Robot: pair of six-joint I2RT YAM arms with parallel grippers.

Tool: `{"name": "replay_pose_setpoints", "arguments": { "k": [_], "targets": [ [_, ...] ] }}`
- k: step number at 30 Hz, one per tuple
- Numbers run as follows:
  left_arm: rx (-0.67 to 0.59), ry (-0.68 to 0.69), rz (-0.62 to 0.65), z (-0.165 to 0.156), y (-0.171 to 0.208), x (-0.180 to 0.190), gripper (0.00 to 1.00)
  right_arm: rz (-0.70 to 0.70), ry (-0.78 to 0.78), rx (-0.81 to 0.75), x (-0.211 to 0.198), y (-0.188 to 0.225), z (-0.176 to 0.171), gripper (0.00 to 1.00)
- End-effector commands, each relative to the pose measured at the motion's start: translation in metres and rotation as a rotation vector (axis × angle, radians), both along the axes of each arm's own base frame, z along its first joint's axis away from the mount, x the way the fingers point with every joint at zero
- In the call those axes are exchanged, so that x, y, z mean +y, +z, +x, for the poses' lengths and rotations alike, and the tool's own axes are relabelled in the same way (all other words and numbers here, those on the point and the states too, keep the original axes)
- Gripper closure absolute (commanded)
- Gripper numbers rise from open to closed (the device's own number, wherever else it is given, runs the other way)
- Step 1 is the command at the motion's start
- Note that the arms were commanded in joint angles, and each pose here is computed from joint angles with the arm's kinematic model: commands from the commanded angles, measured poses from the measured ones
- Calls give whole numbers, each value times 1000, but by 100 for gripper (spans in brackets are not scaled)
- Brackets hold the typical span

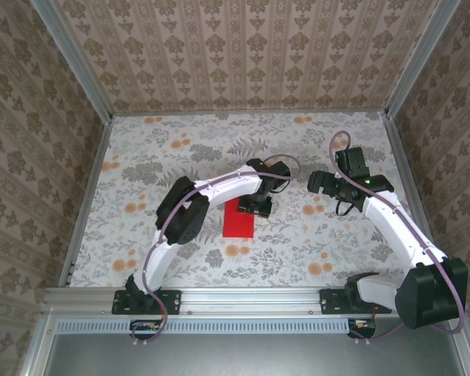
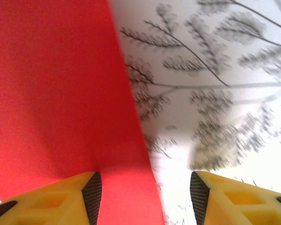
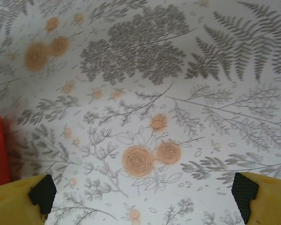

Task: Fold a paper plane with a square sheet of paper (fold left side to right side)
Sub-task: Turn over the paper at the center of the table, then third fold the triangle at the center of the table.

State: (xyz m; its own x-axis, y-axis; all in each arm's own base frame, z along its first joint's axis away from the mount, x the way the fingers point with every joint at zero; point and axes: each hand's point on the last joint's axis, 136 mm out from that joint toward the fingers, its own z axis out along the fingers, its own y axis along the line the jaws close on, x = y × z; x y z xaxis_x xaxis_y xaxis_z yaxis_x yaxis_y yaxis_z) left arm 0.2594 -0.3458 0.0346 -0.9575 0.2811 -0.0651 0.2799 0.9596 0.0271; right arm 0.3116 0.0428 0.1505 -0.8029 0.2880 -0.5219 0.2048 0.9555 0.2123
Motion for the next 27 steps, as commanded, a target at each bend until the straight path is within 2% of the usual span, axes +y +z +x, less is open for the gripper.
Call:
{"name": "replay_pose_setpoints", "arguments": {
  "k": [1, 3, 7, 12, 17, 27],
  "targets": [
    [-60, -31, -298, 9, 56, -26, 36, 101, 99, 8, 23, -4, 1, 0],
    [-80, -17, -397, 12, 72, -21, 32, 166, 143, 15, 38, -6, 2, 2],
    [-108, 47, -520, 19, 90, 9, 30, 284, 207, 20, 69, -11, 7, 16],
    [-101, 157, -606, 25, 83, 56, 31, 365, 296, 72, 121, -27, 15, 29],
    [-52, 243, -670, 19, 61, 84, 30, 358, 370, 107, 168, -45, 26, 31],
    [39, 294, -676, 7, 23, 91, 29, 422, 465, 103, 229, -72, 63, 35]
  ]
}}
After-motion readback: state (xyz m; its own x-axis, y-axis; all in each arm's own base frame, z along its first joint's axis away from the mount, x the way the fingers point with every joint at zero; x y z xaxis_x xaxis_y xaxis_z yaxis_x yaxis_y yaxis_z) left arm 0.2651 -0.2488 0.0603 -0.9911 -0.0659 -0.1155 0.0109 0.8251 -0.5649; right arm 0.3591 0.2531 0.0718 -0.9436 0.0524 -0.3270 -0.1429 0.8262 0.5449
